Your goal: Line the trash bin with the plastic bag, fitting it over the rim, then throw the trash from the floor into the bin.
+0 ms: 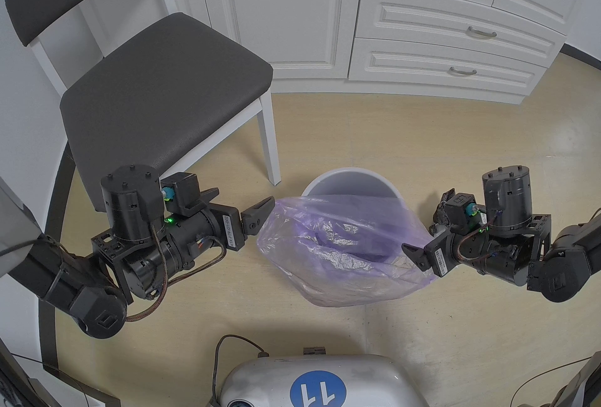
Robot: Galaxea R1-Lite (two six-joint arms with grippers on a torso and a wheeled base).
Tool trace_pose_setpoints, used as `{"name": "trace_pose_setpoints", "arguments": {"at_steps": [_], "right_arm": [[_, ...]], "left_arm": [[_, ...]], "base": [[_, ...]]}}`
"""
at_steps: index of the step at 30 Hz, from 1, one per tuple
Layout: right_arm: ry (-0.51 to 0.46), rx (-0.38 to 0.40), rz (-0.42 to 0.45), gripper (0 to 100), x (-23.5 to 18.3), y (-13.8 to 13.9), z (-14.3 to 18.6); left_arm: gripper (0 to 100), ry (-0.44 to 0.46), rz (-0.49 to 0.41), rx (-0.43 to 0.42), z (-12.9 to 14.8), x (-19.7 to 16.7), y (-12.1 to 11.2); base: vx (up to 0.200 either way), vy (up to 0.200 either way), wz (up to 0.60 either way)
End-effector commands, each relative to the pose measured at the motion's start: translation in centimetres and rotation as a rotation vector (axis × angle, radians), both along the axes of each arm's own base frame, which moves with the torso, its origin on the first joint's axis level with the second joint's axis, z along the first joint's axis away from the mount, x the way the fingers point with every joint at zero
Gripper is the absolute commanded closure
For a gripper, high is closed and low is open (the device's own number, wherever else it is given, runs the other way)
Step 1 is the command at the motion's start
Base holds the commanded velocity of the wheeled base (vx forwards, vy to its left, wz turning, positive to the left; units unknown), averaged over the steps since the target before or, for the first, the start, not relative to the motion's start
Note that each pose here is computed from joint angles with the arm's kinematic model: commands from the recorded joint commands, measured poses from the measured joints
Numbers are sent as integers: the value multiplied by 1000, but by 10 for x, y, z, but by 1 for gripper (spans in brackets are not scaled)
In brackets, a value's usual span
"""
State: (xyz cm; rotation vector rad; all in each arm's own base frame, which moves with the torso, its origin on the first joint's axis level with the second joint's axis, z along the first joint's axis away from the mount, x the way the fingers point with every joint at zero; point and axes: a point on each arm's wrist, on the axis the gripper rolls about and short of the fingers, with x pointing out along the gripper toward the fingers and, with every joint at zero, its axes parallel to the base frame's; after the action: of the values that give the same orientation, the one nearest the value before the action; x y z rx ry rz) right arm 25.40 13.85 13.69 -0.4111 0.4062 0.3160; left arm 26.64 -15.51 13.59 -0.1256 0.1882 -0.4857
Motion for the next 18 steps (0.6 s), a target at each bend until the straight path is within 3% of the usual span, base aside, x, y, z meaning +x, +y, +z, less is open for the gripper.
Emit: {"name": "trace_pose_setpoints", "arguments": {"at_steps": [1, 18], "right_arm": [[-12, 5, 0, 0, -2, -1, 4], [-29, -5, -1, 0, -2, -5, 15]], "left_arm": [[0, -9, 1, -6, 3, -1, 1], [0, -22, 2, -11, 8, -6, 3]], "base": [[0, 0, 0], [0, 0, 0]]}}
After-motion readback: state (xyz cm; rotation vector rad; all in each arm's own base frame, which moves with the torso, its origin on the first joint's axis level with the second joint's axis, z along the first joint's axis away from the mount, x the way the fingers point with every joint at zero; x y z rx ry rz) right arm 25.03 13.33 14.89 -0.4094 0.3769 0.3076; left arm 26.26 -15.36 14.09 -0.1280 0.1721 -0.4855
